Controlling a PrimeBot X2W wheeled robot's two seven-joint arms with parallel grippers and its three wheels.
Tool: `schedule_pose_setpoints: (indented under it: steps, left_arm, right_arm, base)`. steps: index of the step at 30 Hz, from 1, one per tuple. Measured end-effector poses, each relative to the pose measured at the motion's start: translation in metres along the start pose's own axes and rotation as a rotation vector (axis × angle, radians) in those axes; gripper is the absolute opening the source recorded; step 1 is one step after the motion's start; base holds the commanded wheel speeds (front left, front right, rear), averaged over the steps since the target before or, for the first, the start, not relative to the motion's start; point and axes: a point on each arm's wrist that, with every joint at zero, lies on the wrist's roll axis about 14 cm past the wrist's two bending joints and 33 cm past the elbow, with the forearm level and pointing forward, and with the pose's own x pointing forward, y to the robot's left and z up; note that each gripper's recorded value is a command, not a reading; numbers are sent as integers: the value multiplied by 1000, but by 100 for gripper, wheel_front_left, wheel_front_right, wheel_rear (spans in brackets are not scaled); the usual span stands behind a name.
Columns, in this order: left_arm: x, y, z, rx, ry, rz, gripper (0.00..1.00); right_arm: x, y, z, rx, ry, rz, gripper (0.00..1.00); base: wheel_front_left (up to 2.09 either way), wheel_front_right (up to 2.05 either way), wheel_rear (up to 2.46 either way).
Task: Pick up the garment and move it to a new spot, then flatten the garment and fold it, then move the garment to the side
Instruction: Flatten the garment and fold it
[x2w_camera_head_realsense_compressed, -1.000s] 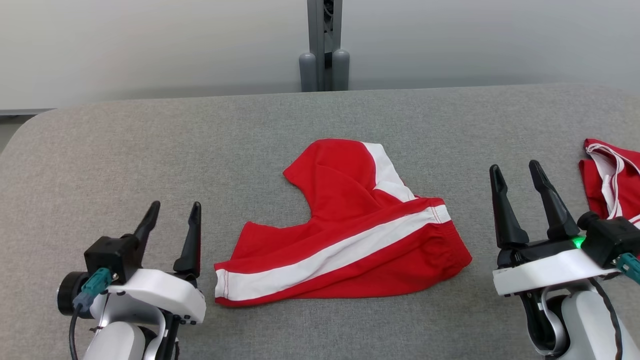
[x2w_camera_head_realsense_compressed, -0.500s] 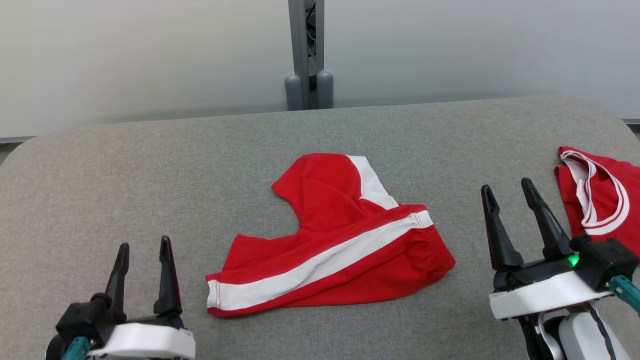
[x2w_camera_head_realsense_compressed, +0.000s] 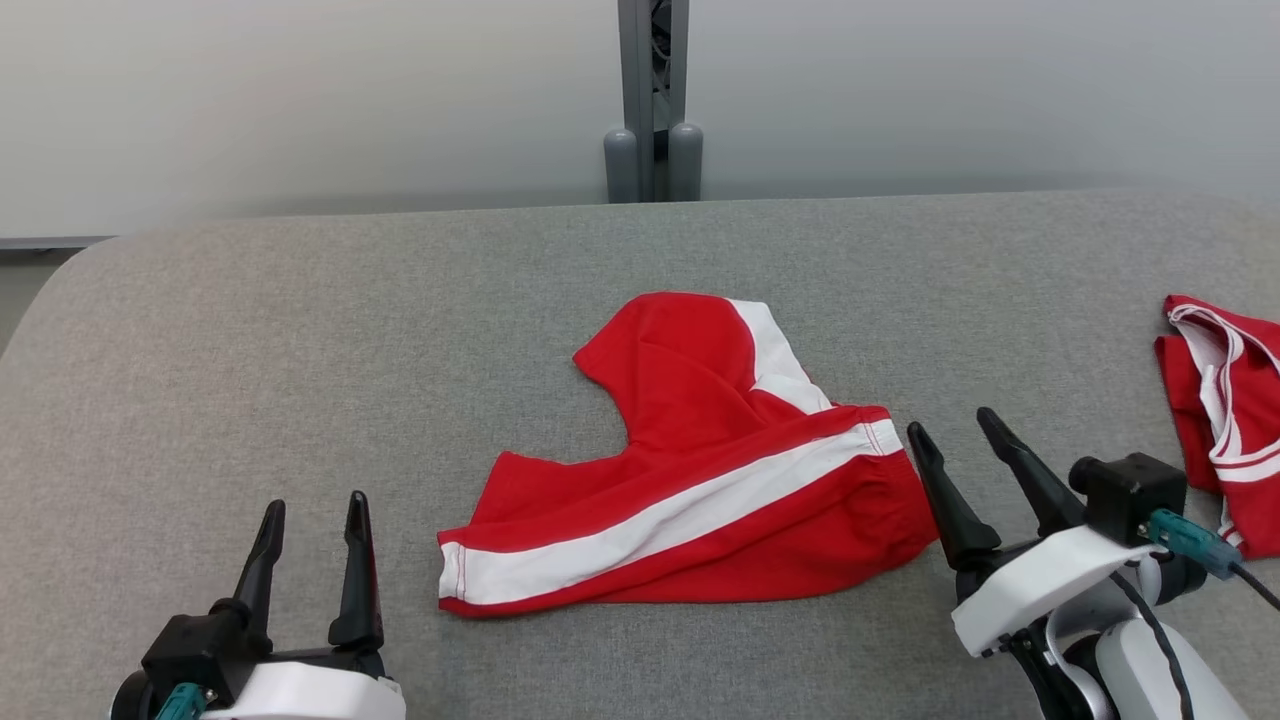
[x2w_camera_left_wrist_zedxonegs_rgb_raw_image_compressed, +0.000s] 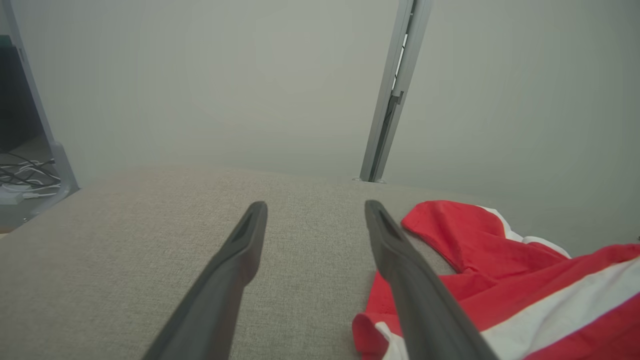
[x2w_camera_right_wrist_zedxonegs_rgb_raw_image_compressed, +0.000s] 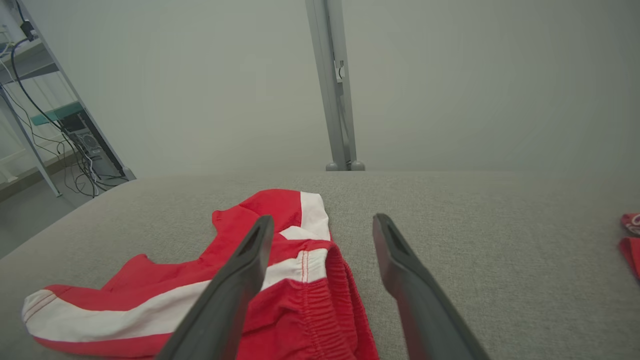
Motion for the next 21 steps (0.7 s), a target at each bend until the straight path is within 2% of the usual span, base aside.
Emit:
schedule_pose_setpoints:
  steps: [8,18,19,20,21]
  left_arm:
    - [-1,0,-11,-10,35,6,100]
    - [-1,3,-15,-17,48,20,100]
    - [-1,4,-15,-16,49,21,100]
    - [-2,4,-16,-16,51,23,100]
    - [-2,4,-16,-16,51,23,100]
  right_arm:
    - [15,1,-40,30,254,55,100]
    - [29,6,-54,64,369,95,100]
    - [30,7,-56,67,374,97,83]
    - [31,8,-57,72,379,101,55]
    - [31,8,-57,72,379,101,44]
  base:
    - [0,0,0]
    - [0,0,0]
    - [0,0,0]
    - [0,0,0]
    - [0,0,0]
